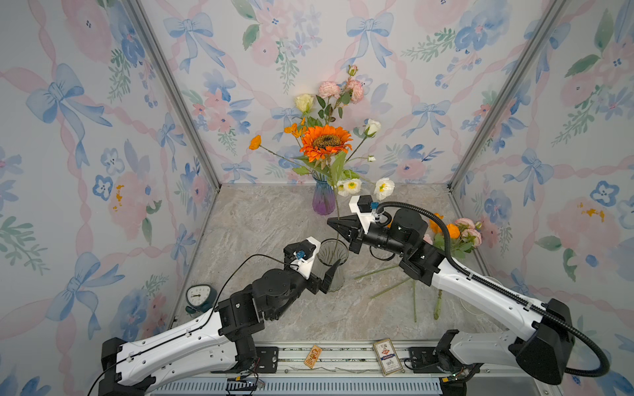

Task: Arrange the flowers into the vase
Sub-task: 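Carry the gerbera over the clear vase with right while left steadies the vase, then lower the gerbera stem into the clear vase and open the right gripper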

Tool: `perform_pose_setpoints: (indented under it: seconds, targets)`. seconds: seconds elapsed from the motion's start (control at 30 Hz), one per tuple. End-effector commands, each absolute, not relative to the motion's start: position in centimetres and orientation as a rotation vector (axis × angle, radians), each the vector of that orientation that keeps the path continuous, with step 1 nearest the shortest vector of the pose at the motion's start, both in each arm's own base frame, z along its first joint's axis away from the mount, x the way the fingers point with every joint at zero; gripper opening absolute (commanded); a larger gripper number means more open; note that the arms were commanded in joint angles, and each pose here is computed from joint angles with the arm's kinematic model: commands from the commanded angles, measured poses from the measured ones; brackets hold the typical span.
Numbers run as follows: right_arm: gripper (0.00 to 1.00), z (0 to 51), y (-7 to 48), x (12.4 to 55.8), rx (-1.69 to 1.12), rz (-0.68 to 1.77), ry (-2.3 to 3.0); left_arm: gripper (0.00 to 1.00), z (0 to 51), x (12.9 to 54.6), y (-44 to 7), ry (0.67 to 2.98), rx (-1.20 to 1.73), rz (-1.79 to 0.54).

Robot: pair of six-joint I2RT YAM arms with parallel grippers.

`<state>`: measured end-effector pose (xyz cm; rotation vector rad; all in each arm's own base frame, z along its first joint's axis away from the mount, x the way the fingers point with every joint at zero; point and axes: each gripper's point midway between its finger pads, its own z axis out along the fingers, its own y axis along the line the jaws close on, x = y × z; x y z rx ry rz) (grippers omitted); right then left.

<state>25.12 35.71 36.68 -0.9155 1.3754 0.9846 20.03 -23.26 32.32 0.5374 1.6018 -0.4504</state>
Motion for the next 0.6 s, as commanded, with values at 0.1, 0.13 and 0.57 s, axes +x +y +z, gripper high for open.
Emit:
perform_pose_setpoints:
  seconds: [0.1,0.13,0.57]
  targets:
    - [0.02,33.7,36.7,25.0,-0.941,0.985,1.412,0.98,31.7,20.2,-22.9,1.617,0.528,-0.438]
    - [0.03,33.4,36.9,25.0,-0.947,0.985,1.418,0.98,31.7,20.2,-22.8,1.618,0.525,-0.438]
    - [0.23,30.9,37.5,24.5,-0.983,0.942,1.470,0.98,31.5,20.2,-22.8,1.621,0.525,-0.441]
